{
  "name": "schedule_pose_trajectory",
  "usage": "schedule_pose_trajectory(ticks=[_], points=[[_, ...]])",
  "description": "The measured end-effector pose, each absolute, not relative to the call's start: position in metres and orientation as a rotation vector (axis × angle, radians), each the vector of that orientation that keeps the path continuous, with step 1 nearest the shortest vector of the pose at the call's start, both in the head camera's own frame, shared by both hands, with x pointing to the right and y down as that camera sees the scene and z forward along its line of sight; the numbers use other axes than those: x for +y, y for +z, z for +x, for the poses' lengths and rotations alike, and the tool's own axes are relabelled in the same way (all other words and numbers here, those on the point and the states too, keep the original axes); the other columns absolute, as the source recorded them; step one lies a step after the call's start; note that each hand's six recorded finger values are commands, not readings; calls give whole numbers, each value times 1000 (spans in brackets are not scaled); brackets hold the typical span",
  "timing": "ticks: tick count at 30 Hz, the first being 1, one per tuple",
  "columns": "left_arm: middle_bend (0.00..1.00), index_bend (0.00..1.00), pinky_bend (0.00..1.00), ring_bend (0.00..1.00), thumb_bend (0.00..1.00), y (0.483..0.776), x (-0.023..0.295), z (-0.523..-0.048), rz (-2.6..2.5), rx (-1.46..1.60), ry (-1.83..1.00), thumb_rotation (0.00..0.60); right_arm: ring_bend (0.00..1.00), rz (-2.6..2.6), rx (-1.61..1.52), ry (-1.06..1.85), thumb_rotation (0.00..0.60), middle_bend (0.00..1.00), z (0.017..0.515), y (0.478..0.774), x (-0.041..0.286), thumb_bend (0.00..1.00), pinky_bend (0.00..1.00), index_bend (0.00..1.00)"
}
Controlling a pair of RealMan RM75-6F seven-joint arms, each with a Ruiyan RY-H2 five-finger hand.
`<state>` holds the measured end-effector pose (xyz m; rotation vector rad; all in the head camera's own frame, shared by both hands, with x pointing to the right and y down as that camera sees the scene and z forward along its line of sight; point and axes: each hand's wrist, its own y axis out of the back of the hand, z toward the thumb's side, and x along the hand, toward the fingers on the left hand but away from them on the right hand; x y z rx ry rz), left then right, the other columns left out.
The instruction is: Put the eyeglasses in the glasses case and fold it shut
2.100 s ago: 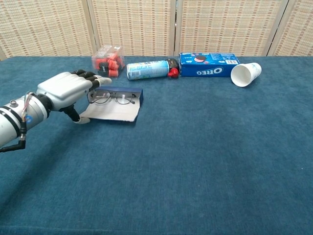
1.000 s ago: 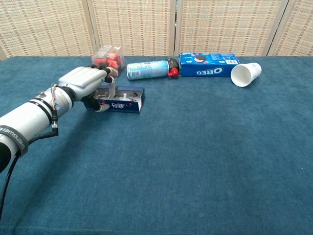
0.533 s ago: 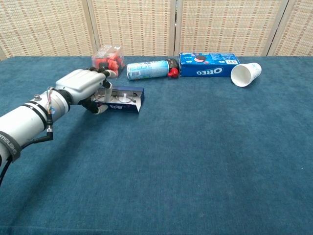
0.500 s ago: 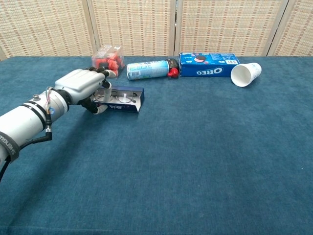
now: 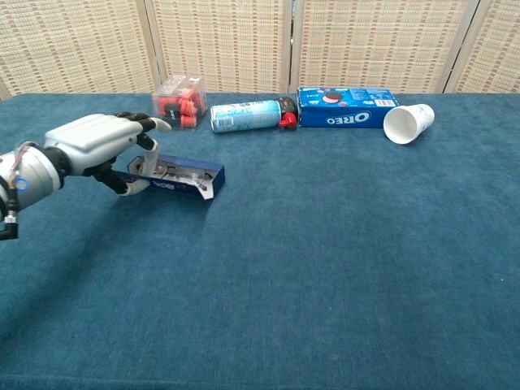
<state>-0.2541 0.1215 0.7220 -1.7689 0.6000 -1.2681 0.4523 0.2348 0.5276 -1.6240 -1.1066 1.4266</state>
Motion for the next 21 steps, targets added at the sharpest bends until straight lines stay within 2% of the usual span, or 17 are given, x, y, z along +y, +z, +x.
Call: schedule_pose_trajectory(ticks=[9,13,21], points=[[92,651,0,0,489,688,156,-306,-1788,474,-1339,600,90,-1629,-1098,1416,600,115,446,527,237,242,107,98],[92,645,0,0,486,680,171,-316,-1784,411,-1361,600,90,-1636,-1092,1408,600,115,443,527,236,242,107,98],[92,637,0,0,482,679,162,-311,-1760,405,-1367,600,90,-1638,-1092,1402,600,115,441,526,239,242,107,97]])
